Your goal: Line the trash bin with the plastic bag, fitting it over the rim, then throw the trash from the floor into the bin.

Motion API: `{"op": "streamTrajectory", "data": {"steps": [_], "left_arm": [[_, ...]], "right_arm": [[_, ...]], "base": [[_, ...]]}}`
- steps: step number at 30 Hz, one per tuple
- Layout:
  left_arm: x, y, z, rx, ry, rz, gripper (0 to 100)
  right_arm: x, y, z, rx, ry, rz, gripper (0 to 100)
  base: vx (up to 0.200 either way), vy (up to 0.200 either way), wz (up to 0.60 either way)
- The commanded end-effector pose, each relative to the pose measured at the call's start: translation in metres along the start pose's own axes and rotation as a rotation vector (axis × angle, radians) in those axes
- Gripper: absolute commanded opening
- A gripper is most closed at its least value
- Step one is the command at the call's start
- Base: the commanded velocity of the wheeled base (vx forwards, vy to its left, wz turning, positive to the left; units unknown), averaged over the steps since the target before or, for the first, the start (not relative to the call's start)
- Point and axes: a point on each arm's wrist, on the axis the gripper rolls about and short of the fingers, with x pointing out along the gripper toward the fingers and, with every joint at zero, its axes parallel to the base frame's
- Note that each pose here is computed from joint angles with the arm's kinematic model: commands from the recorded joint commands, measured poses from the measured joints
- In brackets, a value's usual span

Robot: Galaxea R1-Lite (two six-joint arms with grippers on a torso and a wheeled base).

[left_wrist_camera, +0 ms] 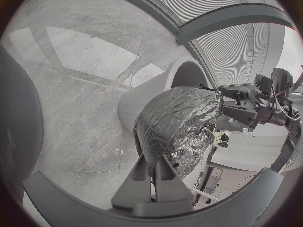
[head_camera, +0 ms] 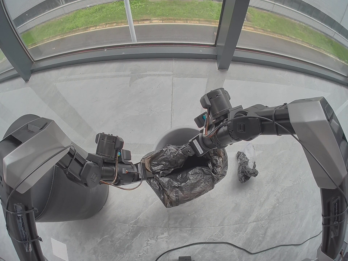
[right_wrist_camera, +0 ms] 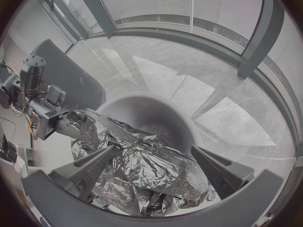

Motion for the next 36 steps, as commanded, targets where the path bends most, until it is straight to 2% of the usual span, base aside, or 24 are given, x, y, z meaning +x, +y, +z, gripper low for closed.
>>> {"op": "streamTrajectory", "data": {"steps": [1, 8, 12, 18, 36], "left_arm": [[0.0, 0.001, 0.0, -0.001, 0.001, 0.001, 0], [0.001, 0.001, -0.001, -0.002, 0.004, 0.003, 0], [-0.001, 0.001, -0.004, -0.003, 0.01, 0.006, 0], [0.0, 0.001, -0.005, -0.003, 0.014, 0.005, 0], [0.002, 0.002, -0.005, -0.004, 0.016, 0.006, 0]], "right_arm": [[0.01, 0.003, -0.002, -0.005, 0.008, -0.011, 100], [0.02, 0.002, -0.002, 0.001, 0.006, -0.018, 100], [0.024, -0.002, -0.002, 0.004, 0.007, -0.065, 100], [0.026, -0.008, 0.005, 0.016, -0.022, -0.083, 100], [0.016, 0.016, 0.002, -0.003, 0.009, -0.038, 100]], "base": [[0.0, 0.0, 0.0], [0.0, 0.0, 0.0], [0.0, 0.0, 0.0], [0.0, 0.0, 0.0], [0.0, 0.0, 0.0]]}}
